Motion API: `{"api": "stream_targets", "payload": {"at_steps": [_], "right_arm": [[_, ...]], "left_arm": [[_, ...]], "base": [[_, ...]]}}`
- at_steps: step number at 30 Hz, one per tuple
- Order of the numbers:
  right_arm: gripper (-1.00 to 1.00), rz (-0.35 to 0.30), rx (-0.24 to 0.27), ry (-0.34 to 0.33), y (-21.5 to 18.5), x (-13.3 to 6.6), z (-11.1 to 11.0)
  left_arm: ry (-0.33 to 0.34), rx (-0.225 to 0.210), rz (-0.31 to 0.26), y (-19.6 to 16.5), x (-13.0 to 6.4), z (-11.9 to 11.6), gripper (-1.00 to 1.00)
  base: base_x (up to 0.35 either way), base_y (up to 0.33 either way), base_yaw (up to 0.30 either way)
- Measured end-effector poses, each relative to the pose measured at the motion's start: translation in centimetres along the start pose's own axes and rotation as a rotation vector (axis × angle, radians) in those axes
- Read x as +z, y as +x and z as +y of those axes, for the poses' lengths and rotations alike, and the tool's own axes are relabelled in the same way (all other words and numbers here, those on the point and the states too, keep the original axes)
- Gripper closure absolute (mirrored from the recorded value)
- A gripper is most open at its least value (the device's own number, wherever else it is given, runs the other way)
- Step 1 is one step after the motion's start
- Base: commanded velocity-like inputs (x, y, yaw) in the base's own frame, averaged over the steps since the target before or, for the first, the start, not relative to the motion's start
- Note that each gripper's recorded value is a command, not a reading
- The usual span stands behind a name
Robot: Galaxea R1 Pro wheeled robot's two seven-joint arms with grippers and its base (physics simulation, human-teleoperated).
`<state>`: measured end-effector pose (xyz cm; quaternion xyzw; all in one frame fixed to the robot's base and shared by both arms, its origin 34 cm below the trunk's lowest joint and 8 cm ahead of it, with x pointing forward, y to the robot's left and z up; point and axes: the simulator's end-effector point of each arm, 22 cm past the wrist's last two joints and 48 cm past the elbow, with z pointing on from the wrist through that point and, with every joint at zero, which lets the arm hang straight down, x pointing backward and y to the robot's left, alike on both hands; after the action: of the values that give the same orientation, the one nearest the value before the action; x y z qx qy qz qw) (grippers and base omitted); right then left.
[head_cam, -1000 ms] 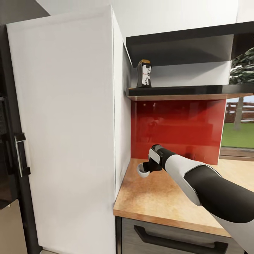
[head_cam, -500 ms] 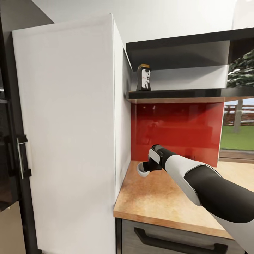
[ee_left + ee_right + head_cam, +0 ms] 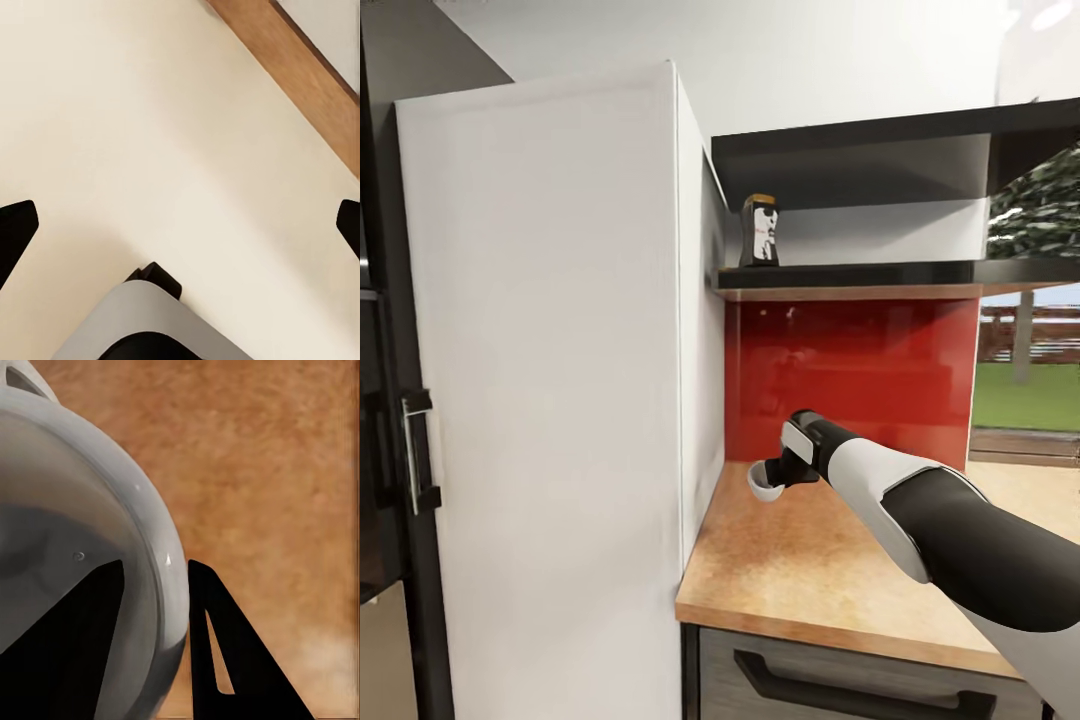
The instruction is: Set up a coffee station on the kitchen countertop: keep the coffee maker on the countertop, move the bottle of coffee from the kitchen shelf to the counter next to the coffee maker, place a paper coffee filter on top of the coffee maker, put the saucer next to the coffee maker with the coffee cup on the saucer, and place the electric kettle next to the coffee maker.
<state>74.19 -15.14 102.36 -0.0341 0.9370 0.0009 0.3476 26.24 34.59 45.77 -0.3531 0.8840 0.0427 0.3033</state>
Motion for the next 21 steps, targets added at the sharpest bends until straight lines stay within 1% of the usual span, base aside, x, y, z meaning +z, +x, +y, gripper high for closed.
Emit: {"api": "stream_targets", "payload": {"at_steps": [9,17,18,19,21], "right_arm": [[1.00,-0.013,0.000,0.000,-0.3,-0.9,0.0],[1.00,-0.017,0.001,-0.001,-0.3,-1.1,0.1],[1.00,-0.020,0.002,-0.004,-0.4,-1.1,0.1],[1.00,-0.042,0.008,-0.032,-0.6,-0.8,0.7],[1.00,-0.047,0.007,-0.044,-0.5,-0.5,1.0]], "left_arm": [[0.008,-0.005,-0.012,-0.4,0.1,-0.3,-1.00],[0.008,-0.006,-0.017,-0.7,0.2,-0.2,-1.00],[0.007,-0.006,-0.017,-0.7,0.2,-0.2,-1.00],[0.007,-0.006,-0.018,-0.8,0.2,-0.1,-1.00],[0.006,-0.006,-0.019,-0.8,0.2,-0.1,-1.00]], "base": [[0.000,0.000,-0.078],[0.000,0.000,-0.014],[0.000,0.000,0.000],[0.000,0.000,0.000],[0.000,0.000,0.000]]}}
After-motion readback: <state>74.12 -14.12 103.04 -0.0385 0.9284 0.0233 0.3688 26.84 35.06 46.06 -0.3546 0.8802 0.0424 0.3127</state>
